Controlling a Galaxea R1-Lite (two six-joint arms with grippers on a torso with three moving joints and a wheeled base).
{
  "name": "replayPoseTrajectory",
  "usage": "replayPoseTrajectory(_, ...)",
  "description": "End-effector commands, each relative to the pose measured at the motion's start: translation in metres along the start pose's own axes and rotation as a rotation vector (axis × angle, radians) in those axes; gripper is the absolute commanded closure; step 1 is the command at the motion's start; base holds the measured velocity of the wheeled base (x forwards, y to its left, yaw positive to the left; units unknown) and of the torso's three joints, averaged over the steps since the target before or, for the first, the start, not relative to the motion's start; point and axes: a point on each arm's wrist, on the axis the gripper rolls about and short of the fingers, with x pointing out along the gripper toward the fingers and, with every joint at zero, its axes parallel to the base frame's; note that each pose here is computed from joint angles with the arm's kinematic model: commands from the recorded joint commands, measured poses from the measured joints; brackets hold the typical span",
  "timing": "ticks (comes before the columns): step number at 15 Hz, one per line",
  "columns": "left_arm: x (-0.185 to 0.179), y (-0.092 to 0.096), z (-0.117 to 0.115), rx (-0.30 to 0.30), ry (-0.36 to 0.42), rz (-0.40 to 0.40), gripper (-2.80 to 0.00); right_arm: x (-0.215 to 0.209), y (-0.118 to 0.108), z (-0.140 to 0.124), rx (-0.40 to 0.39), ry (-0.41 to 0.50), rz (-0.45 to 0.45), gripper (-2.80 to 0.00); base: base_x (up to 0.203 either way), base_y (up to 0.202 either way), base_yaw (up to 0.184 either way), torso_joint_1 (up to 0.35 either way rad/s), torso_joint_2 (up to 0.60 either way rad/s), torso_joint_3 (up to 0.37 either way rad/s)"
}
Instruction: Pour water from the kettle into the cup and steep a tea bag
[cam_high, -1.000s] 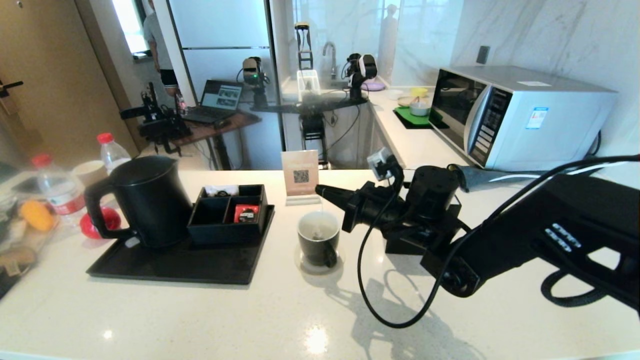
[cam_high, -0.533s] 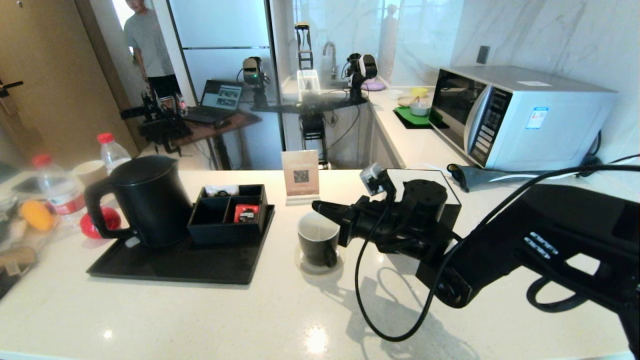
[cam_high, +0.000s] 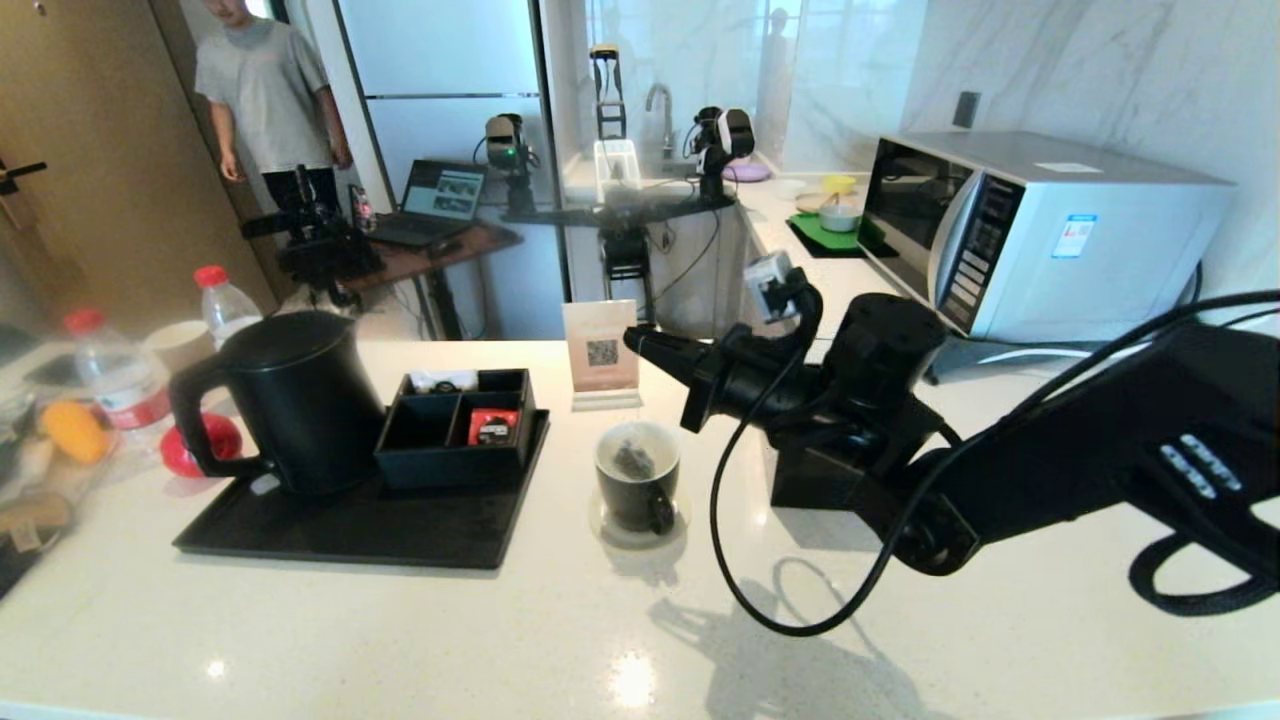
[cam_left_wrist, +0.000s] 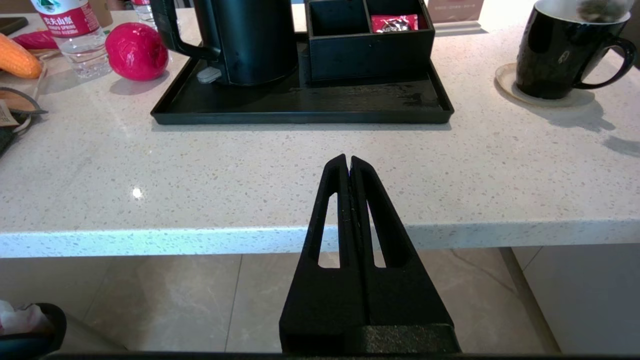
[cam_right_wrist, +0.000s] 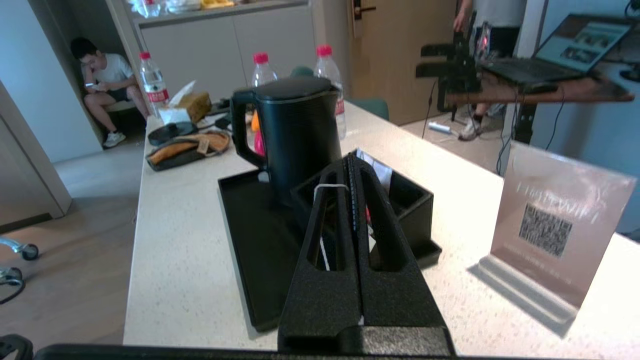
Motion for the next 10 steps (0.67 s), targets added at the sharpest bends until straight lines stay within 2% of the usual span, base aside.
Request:
replayPoseTrajectory(1,0.0,0.0,0.0,0.0,0.0,0.0,0.0,-0.005,0.005,0.012,-0.011,-0.02,0.006,0.0,0.0,0.0,0.0,0.0,0.0,0.0)
replayPoseTrajectory(10,0.0,0.0,0.0,0.0,0.0,0.0,0.0,-0.025,0.014,0.008,0.008,0.017,-0.002,0.0,0.0,0.0,0.0,0.0,0.0,0.0)
